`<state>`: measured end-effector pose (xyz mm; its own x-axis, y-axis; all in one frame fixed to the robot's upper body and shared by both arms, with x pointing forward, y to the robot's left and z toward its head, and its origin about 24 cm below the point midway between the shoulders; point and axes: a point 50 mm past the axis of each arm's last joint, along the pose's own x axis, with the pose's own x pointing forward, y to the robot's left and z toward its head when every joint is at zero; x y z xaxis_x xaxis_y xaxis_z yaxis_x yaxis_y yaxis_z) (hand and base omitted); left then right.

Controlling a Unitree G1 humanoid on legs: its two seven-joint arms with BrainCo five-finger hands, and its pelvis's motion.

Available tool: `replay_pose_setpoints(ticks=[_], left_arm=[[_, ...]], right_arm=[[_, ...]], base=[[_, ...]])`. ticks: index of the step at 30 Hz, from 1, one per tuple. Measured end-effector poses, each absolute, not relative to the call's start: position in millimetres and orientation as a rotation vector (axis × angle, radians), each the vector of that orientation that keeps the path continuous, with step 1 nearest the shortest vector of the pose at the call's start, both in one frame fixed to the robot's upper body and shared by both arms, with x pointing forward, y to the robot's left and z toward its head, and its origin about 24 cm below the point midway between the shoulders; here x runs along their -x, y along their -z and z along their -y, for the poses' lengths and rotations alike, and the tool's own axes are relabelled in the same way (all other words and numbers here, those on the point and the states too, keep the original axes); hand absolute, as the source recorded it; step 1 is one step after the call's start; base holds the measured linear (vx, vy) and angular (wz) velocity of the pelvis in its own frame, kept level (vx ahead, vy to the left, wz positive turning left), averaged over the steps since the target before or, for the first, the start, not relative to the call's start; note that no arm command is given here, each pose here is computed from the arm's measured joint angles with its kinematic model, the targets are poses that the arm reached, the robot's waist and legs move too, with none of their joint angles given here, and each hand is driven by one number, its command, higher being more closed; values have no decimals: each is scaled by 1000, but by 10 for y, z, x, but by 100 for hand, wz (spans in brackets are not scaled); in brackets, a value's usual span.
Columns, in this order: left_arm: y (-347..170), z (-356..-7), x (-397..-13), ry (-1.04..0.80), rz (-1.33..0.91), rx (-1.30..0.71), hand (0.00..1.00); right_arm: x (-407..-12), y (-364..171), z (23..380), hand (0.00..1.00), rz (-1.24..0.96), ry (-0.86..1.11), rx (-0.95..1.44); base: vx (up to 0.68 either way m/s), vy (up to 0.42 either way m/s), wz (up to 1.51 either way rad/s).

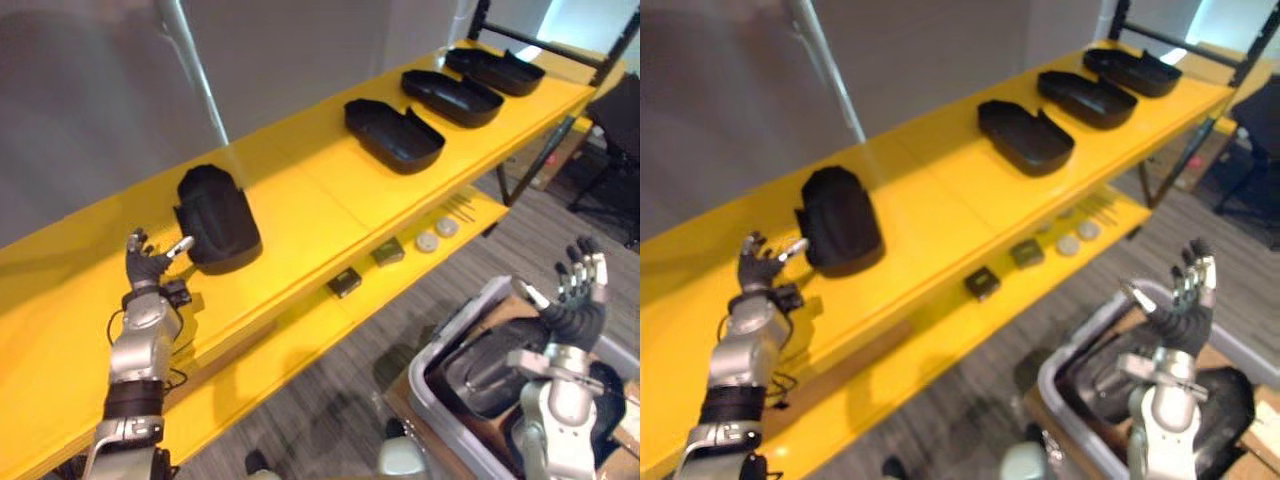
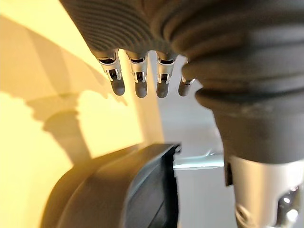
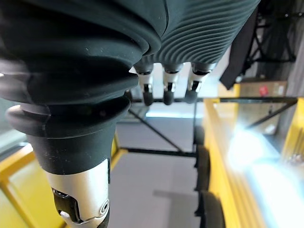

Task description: Walk over and take plastic housings, then place them on the shelf

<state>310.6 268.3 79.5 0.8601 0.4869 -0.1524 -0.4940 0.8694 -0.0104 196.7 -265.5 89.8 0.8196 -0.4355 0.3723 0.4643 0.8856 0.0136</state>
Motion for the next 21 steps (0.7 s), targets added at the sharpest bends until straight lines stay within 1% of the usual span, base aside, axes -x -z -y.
replay_pose_setpoints(ticks=[8,13,21], left_arm=[[-776,-2631,-3186,-502,-159,51,0],[-818,-2548,-3271,-465,-145,119,0],[-857,-2455,-3360,-430,-149,144,0]], right_arm=[[-1989,-882,2637,0,370,467,77],[-2002,-881,2617,0,371,459,74],[-2031,-850,2554,0,359,437,63]], base=[[-15,-13,-7],[0,0,0],[0,-1,-1]])
